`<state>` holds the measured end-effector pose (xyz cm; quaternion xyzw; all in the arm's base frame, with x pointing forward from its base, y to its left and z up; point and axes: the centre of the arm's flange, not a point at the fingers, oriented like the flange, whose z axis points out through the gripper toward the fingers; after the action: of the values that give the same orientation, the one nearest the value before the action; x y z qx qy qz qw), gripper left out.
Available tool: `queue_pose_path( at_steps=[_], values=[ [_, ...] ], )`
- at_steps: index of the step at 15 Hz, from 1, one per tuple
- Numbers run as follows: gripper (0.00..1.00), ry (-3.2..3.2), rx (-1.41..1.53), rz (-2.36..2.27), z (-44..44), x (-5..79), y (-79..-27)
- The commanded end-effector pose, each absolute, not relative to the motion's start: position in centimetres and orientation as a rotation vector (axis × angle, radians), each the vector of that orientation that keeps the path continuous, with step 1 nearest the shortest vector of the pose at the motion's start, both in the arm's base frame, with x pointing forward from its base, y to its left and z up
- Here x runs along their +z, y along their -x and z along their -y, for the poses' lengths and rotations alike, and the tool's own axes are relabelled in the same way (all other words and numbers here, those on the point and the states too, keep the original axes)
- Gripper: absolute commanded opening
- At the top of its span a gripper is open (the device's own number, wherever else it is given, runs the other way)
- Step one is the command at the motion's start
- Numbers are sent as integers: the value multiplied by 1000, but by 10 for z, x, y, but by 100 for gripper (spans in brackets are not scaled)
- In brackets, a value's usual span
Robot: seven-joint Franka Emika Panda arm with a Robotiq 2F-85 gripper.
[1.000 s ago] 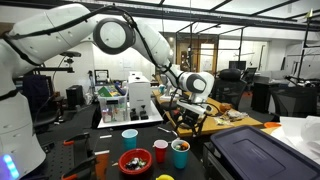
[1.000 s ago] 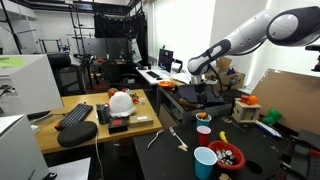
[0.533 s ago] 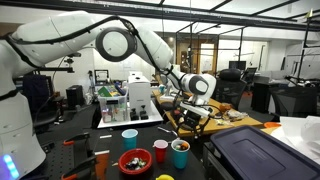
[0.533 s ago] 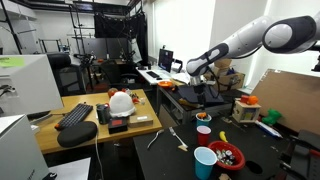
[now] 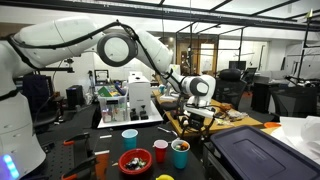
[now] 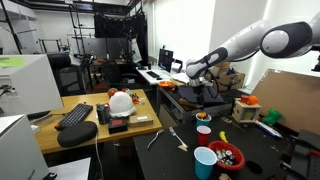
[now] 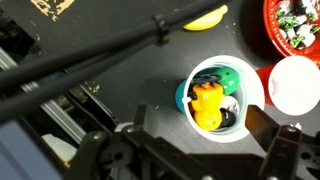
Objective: Take the orange object out of the blue cup and place it inside the red bowl
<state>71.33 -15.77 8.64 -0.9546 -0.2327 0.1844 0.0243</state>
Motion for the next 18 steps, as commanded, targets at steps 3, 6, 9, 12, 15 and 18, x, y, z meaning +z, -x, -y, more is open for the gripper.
queue_pose_path(
  at_steps=[3,6,9,12,15,18],
  values=[
    [100,2983,455,657,155,85,-726],
    [100,2968,445,633,154,83,-726],
    [100,2961,452,624,153,83,-725],
    [100,2956,461,603,152,81,-725],
    [100,2950,468,598,152,81,-724],
    [100,2957,469,615,153,81,-725]
  ],
)
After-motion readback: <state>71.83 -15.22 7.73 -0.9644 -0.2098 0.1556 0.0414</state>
